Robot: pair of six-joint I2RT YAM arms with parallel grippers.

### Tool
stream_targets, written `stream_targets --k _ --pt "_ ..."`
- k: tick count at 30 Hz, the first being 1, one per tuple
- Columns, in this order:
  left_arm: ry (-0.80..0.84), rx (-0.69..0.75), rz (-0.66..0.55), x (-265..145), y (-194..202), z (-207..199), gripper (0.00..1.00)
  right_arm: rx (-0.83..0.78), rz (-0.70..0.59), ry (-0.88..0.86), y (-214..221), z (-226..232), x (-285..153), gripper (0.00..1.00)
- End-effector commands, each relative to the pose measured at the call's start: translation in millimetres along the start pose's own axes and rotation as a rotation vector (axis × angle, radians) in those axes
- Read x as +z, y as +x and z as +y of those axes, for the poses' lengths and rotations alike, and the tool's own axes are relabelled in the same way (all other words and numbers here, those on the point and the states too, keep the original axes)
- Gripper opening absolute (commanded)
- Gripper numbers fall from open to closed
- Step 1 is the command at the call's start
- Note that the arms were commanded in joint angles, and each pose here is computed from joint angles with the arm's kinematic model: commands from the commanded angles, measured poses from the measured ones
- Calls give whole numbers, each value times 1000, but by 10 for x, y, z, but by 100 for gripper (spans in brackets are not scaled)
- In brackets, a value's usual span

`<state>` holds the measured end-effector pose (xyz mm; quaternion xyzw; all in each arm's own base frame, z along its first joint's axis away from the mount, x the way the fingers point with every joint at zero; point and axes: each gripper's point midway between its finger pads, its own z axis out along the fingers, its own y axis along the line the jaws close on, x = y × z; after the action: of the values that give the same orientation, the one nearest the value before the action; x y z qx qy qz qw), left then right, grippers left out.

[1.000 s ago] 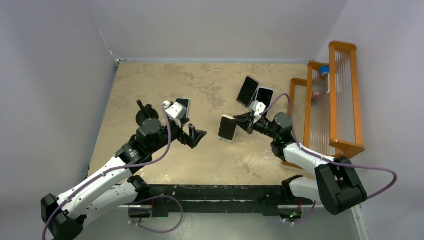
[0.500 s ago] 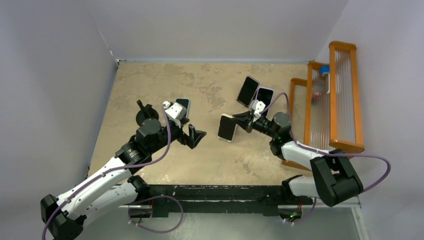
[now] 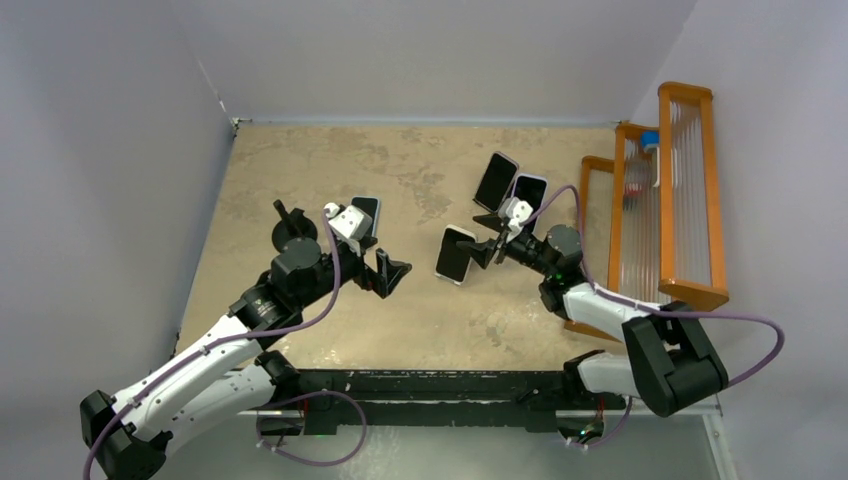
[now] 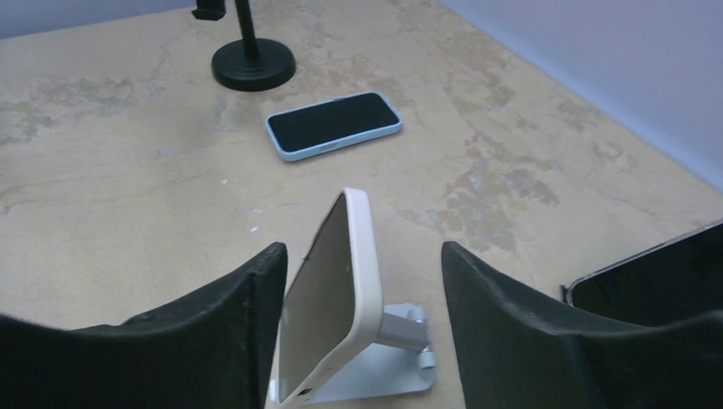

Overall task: Place the phone on the phone stand
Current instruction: Place the phone on the phone stand, then move the phone stand with the phone to the center of the board.

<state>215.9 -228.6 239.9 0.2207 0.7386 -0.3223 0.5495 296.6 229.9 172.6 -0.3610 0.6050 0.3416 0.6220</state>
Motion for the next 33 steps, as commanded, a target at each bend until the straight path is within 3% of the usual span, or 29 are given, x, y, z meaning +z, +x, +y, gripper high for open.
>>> stream_targets --k 1,2,3,6,19,27,33 --pt "0 -4 -41 -36 -131 -12 100 -22 -47 65 -231 -89 -19 72" --pt "1 -5 -42 -37 -130 -14 100 -16 -48 69 -214 -82 -33 74" --pt "2 -7 -41 -37 -125 -16 100 12 -59 66 -212 -58 -38 90" --pt "8 -12 -43 -41 -118 -28 100 91 -58 58 -97 6 -59 99" --pt "22 -18 -42 -66 -111 -54 100 255 35 33 492 210 2 92" --pt "21 -20 -40 -64 -103 -53 100 289 41 46 585 161 65 89" --pt "17 -19 -40 -59 -104 -44 100 291 65 50 663 112 122 80"
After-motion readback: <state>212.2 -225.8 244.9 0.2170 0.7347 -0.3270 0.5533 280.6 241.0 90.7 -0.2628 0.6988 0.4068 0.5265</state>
